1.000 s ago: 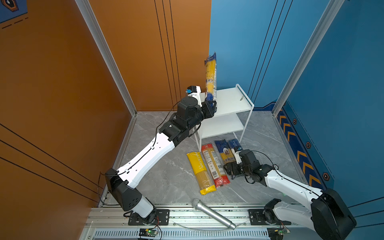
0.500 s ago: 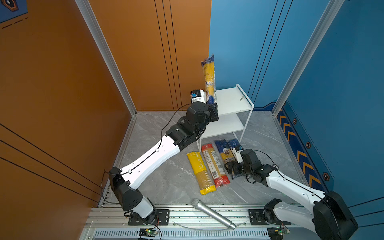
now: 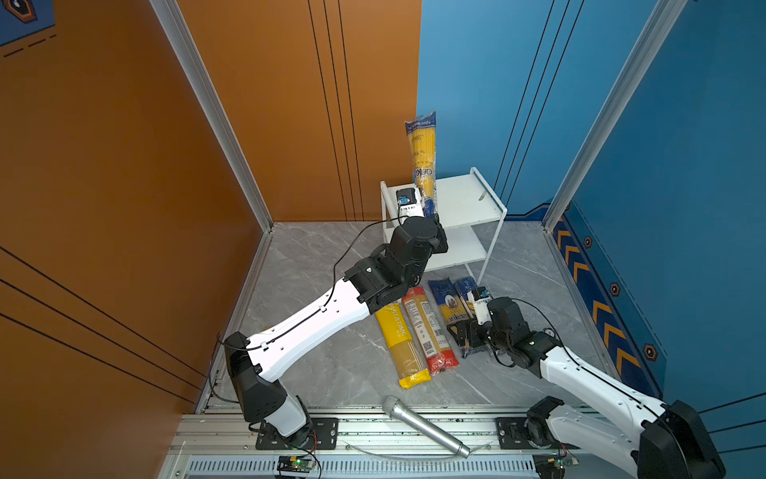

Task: Arrange pasta packages on shelves
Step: Place the pasta bag on the shelf.

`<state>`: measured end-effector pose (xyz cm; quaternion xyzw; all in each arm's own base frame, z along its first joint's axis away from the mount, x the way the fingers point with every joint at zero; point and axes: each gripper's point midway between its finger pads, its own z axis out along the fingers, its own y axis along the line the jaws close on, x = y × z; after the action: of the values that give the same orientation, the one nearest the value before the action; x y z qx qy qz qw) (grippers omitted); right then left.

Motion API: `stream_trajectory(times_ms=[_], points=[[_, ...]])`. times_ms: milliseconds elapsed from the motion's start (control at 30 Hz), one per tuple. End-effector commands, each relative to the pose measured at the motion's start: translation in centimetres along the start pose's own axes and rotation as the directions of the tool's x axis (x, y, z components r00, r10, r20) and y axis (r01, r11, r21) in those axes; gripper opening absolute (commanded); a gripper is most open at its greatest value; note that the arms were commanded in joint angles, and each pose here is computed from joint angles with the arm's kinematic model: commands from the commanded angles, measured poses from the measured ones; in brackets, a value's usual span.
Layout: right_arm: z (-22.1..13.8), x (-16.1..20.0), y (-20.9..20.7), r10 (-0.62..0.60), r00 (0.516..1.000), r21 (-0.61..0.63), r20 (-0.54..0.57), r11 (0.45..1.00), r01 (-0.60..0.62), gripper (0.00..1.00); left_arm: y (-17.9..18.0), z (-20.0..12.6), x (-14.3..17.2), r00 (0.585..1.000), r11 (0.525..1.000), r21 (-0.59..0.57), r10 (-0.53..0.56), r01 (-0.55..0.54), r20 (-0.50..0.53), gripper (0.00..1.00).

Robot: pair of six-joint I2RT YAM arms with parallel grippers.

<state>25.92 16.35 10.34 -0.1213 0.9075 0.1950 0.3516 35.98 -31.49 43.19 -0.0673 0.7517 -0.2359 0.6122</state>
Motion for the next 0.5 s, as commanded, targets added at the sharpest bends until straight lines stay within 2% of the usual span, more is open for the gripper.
stream_trajectory(times_ms=[0,467], points=[[-0.1,0.9,0.0,-0.004,1.0,-0.013,-0.024,1.0,0.004,0.98,0.1,-1.8,-6.2,0.978,0.995,-0.036,-0.087,0.095,0.187,0.0],[0.0,0.9,-0.3,0.004,1.0,-0.008,-0.025,1.0,-0.004,0.98,0.0,-0.5,-4.4,0.99,0.994,-0.088,-0.057,0.069,0.132,0.0]])
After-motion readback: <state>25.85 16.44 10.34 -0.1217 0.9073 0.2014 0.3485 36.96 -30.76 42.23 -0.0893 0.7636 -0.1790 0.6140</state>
